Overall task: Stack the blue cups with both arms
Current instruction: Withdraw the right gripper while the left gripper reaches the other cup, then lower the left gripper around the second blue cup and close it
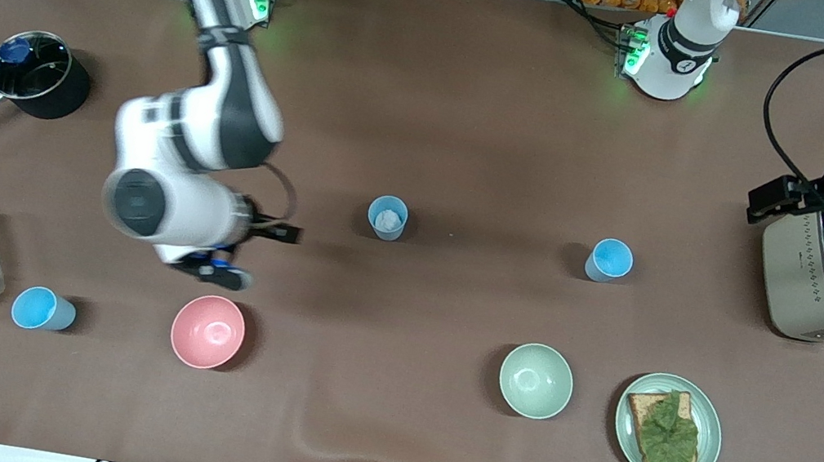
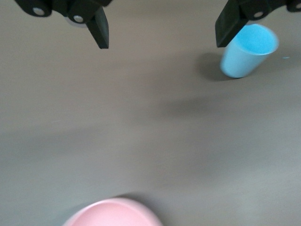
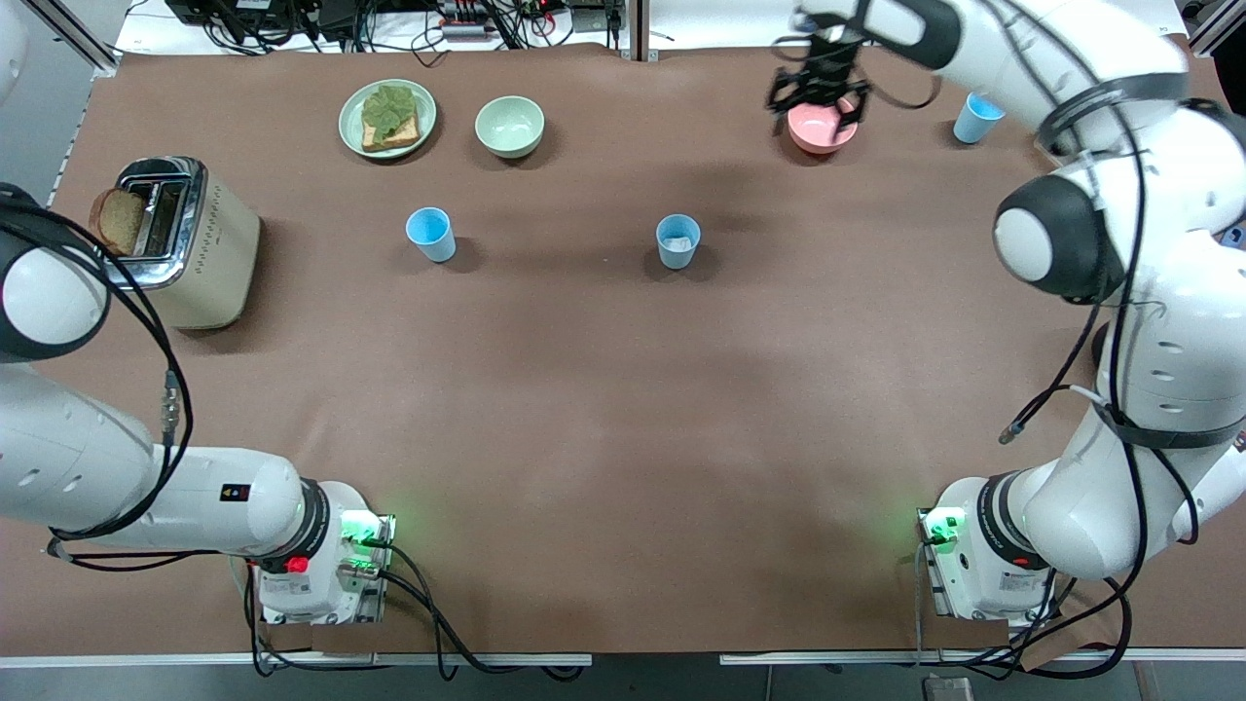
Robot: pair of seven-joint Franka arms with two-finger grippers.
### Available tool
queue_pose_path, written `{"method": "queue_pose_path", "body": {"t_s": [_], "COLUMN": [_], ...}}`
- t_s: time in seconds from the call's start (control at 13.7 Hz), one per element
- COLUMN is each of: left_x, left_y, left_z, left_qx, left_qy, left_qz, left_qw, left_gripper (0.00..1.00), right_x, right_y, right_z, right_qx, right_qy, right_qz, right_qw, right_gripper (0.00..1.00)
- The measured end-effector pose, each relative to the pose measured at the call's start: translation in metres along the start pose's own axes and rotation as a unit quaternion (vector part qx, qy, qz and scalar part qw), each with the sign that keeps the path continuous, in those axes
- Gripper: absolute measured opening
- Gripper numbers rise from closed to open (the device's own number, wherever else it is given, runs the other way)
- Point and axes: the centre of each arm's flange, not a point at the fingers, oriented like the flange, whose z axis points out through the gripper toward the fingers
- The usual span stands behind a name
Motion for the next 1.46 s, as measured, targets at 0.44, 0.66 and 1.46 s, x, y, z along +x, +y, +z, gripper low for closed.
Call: {"method": "queue_pose_path", "body": {"t_s": [0.44, 0.66, 1.46], "left_x": [0.016, 0.029, 0.023], "left_y": [-0.019, -0.016, 0.061], "left_z": [0.032, 0.096, 0.212], "left_qx": [0.000, 0.002, -0.060], "left_qy": [-0.009, -0.023, -0.001], "left_qz": [-0.019, -0.017, 0.042], "left_qw": [1.000, 1.000, 0.997], "left_gripper": [1.00, 1.00, 1.00], "right_x": [0.016, -0.011, -0.089], "right_y": [0.159, 0.225, 0.261], "right_z": [-0.080, -0.128, -0.168], "right_qx": [-0.033, -0.019, -0.001], "right_qy": [0.021, 0.076, 0.072], "right_qz": [-0.042, -0.033, -0.031], "right_qw": [0.998, 0.996, 0.997], "right_gripper": [1.00, 1.00, 1.00]}}
